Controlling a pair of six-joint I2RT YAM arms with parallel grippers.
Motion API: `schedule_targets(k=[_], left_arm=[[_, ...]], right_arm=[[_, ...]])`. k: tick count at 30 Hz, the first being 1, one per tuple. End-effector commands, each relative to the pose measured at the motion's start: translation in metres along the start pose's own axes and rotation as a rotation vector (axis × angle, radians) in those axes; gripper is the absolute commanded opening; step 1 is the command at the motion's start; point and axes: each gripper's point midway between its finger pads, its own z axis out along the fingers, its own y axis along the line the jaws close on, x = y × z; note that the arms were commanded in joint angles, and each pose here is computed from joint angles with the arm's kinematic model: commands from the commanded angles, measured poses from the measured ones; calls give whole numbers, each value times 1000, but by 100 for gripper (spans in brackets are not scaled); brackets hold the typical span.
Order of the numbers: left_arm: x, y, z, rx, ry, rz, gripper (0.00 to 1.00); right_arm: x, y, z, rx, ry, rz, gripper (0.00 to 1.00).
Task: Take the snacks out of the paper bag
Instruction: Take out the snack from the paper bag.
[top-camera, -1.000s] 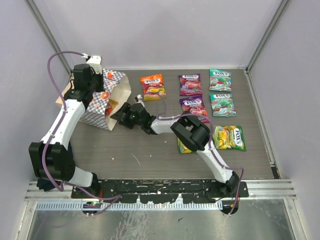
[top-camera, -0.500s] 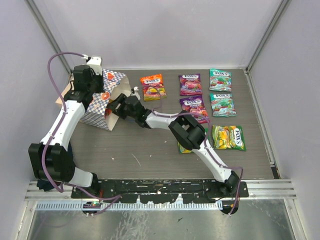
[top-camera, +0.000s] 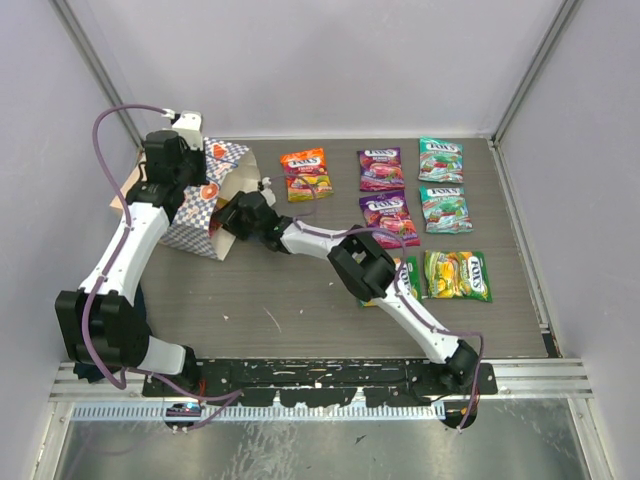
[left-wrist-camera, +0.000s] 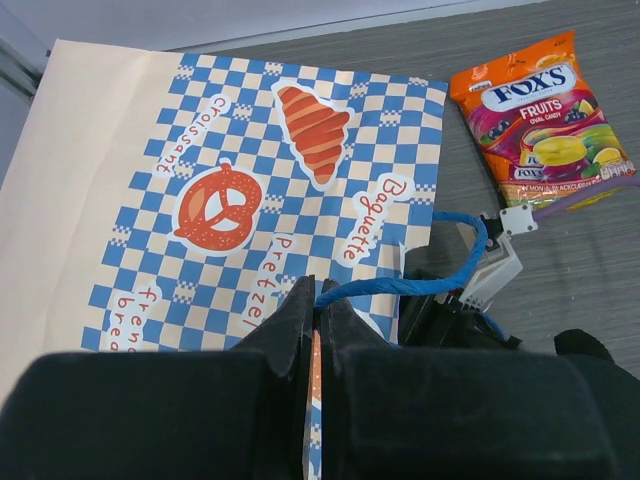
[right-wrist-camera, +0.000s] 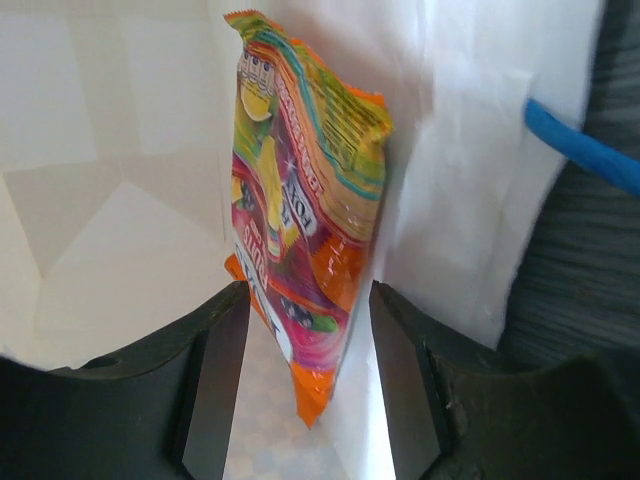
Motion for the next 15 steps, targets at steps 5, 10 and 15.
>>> schedule_targets(k=[5, 10, 15], left_arm=[[-29, -3, -11, 17, -104, 1, 0], [-29, -2, -11, 13, -107, 3, 0], [-26, 4, -8, -21, -95, 13, 0]], right_arm=[[3, 0, 35, -25, -31, 50, 49], [1, 15, 32, -99, -34, 26, 1], [-14, 66, -18, -236, -76, -79, 1]])
